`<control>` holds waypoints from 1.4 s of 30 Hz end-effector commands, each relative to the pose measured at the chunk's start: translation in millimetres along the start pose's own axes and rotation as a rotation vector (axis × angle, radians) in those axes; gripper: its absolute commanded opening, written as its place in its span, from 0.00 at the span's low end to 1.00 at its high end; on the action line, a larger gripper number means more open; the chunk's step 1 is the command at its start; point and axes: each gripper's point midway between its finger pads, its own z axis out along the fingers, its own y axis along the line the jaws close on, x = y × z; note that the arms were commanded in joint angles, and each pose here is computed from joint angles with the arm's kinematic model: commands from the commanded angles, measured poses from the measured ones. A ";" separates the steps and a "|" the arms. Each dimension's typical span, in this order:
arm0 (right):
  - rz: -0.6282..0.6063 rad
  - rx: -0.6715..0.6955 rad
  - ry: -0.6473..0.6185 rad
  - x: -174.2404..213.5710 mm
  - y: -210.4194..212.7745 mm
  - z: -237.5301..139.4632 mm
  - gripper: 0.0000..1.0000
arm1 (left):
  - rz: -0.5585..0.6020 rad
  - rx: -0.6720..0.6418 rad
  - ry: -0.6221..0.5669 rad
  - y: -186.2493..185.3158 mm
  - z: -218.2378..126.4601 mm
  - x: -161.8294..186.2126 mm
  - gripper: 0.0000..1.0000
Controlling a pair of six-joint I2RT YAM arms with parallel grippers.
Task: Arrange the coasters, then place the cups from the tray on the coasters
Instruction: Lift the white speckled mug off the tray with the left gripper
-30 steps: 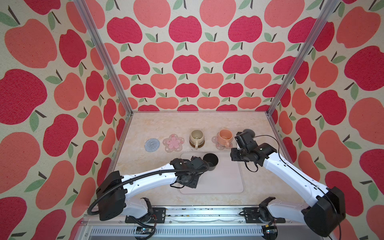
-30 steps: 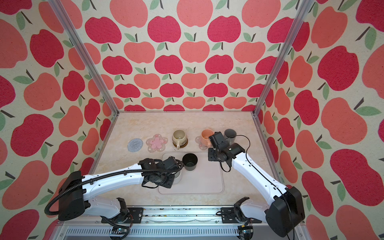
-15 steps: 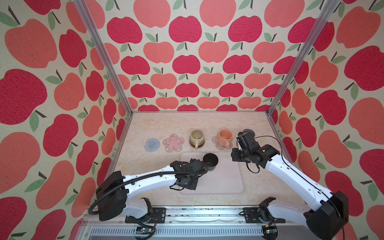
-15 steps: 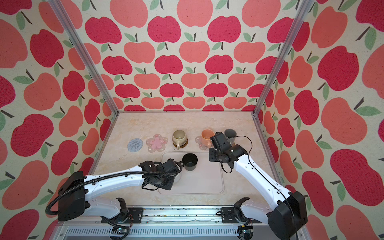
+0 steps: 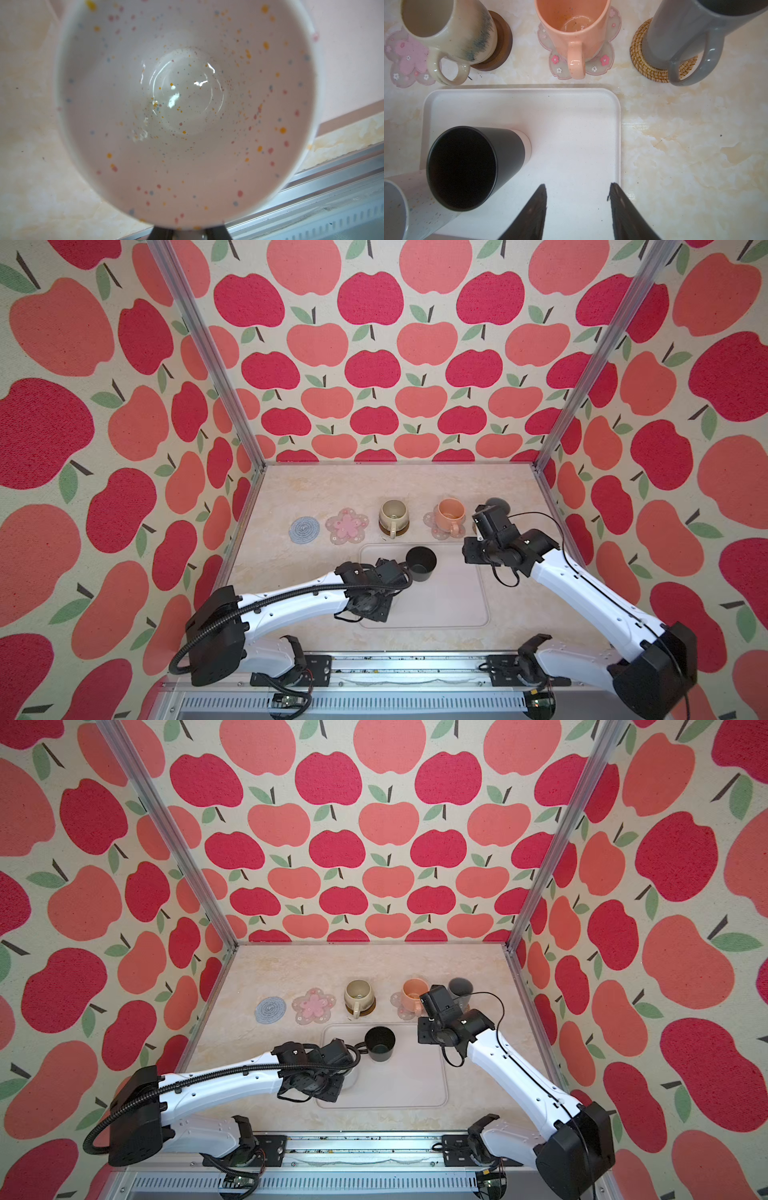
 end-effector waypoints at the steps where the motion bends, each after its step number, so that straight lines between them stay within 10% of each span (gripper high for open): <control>1: 0.013 0.005 -0.018 1.4 -1.9 -9.4 0.52 | 0.030 -0.005 -0.022 -3.5 -8.9 -9.4 0.21; 16: 0.015 0.015 -0.026 2.8 -5.9 -13.0 0.52 | -0.026 0.040 0.031 -10.5 32.6 2.3 0.35; 42: 0.029 0.028 -0.031 7.9 -11.7 -16.0 0.53 | 0.034 0.007 -0.035 -1.8 6.9 -9.2 0.13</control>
